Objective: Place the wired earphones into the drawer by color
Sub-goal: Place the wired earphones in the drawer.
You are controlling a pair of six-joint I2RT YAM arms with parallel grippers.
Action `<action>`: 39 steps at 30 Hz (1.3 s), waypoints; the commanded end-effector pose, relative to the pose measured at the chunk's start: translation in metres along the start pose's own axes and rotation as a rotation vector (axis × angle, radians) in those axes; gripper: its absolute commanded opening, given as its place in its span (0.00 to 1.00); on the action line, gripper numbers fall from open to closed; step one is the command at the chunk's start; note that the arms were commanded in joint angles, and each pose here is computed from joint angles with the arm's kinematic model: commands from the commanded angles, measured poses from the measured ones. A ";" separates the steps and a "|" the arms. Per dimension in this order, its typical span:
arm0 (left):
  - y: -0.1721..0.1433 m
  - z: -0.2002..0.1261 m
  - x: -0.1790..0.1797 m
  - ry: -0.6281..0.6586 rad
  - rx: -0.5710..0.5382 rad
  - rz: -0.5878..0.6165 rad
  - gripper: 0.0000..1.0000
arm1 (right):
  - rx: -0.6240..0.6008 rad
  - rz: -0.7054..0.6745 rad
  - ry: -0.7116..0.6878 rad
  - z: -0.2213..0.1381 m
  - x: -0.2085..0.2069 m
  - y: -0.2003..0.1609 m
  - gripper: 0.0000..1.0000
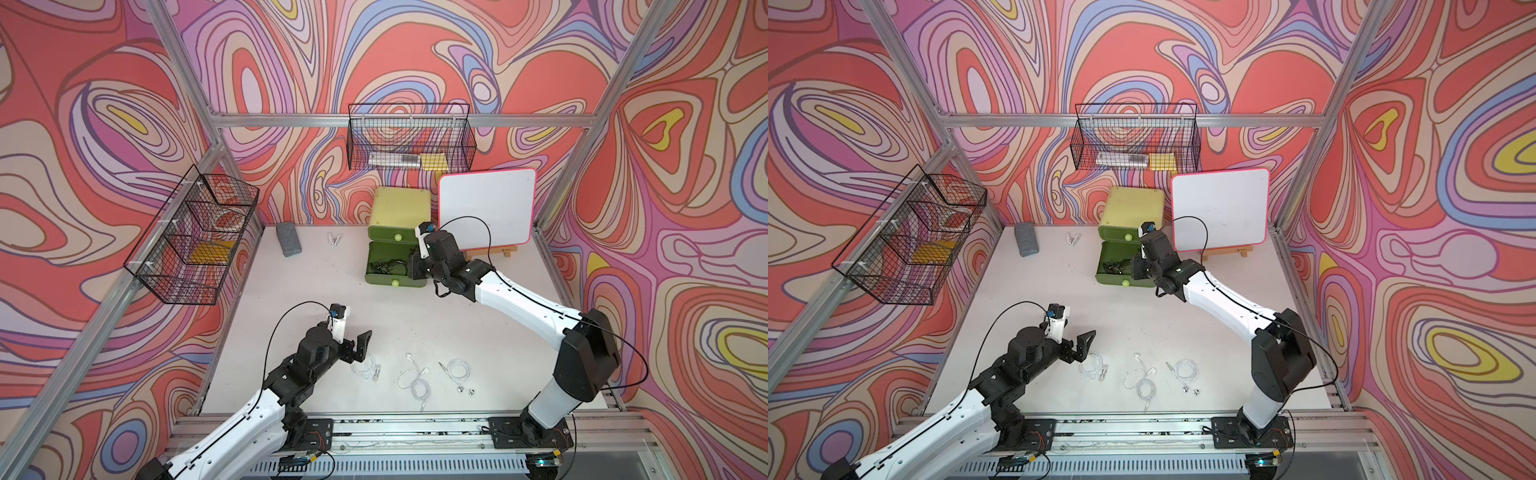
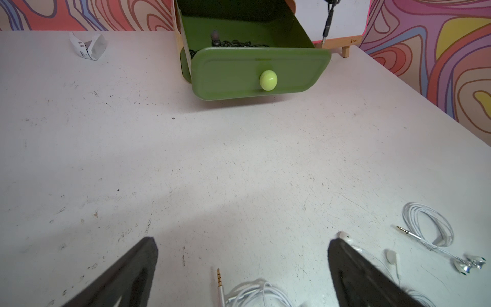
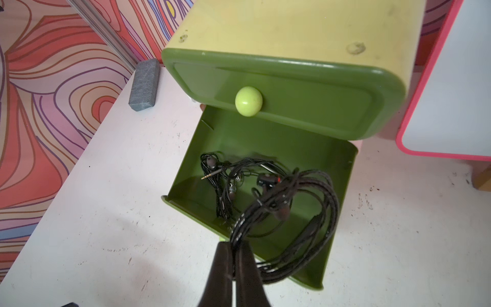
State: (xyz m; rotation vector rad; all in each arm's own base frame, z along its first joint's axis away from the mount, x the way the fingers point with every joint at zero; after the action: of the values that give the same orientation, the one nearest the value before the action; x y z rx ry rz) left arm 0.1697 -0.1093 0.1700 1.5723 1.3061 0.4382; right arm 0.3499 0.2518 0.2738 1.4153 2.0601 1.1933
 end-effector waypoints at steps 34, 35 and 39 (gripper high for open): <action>-0.002 0.005 0.000 0.008 0.021 0.022 0.99 | 0.038 0.007 0.012 0.052 -0.006 -0.002 0.30; -0.002 0.005 0.000 0.006 0.021 0.024 0.99 | 0.035 0.007 0.013 0.049 -0.007 -0.001 0.33; -0.002 0.004 -0.001 -0.005 0.020 0.029 0.99 | 0.017 0.003 0.000 0.035 -0.009 0.001 0.39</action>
State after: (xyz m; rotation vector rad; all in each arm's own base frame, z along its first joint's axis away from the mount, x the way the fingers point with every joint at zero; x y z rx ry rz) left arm 0.1713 -0.1105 0.1636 1.6072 1.3197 0.4360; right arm 0.3851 0.2688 0.2325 1.4440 2.1158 1.1448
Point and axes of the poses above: each gripper's point midway between its finger pads, its own z axis out along the fingers, its own x axis along the line the jaws close on, y = z × x, the point moved 9 cm from there along -z, back along the fingers, and after that the axes turned 8 degrees about -z, right-handed, at the moved point
